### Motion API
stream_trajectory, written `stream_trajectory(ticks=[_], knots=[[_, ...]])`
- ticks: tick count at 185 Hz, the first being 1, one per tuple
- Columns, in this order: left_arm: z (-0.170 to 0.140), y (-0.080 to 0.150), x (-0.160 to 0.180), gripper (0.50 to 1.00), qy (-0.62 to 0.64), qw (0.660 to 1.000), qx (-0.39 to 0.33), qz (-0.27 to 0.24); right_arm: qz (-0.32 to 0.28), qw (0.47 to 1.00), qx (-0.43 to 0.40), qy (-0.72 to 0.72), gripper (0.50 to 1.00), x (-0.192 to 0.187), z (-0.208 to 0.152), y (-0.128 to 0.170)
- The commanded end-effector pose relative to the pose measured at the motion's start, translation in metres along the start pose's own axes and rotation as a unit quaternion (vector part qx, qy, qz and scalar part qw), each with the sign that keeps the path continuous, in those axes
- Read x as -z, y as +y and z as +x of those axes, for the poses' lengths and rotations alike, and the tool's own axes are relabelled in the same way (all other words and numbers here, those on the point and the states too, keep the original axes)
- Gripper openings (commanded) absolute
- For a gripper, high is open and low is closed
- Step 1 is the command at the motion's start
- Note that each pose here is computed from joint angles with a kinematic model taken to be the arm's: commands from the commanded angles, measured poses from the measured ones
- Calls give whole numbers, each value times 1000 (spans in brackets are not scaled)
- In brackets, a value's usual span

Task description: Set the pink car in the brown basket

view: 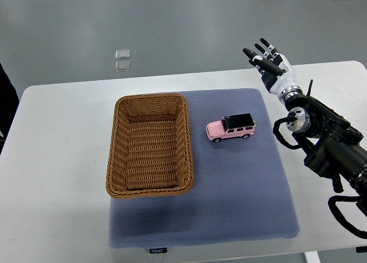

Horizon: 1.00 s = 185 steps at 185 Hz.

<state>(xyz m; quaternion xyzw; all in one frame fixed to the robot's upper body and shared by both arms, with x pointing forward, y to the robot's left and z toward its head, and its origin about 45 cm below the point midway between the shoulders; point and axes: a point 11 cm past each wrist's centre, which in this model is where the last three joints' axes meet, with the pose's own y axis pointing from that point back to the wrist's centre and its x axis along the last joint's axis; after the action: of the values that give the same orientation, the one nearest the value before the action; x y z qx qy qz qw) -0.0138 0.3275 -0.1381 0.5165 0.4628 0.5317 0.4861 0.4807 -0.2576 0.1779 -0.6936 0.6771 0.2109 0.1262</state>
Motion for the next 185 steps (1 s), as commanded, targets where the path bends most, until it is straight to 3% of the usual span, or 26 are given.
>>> stream_trajectory(ticks=[1, 185], knots=[[0, 0, 0, 1000, 1, 1000, 1, 0, 1, 1000, 0, 0, 911, 0, 0, 0], [4, 0, 1, 1000, -5, 1000, -5, 3, 0, 1000, -1, 1, 911, 0, 0, 0]])
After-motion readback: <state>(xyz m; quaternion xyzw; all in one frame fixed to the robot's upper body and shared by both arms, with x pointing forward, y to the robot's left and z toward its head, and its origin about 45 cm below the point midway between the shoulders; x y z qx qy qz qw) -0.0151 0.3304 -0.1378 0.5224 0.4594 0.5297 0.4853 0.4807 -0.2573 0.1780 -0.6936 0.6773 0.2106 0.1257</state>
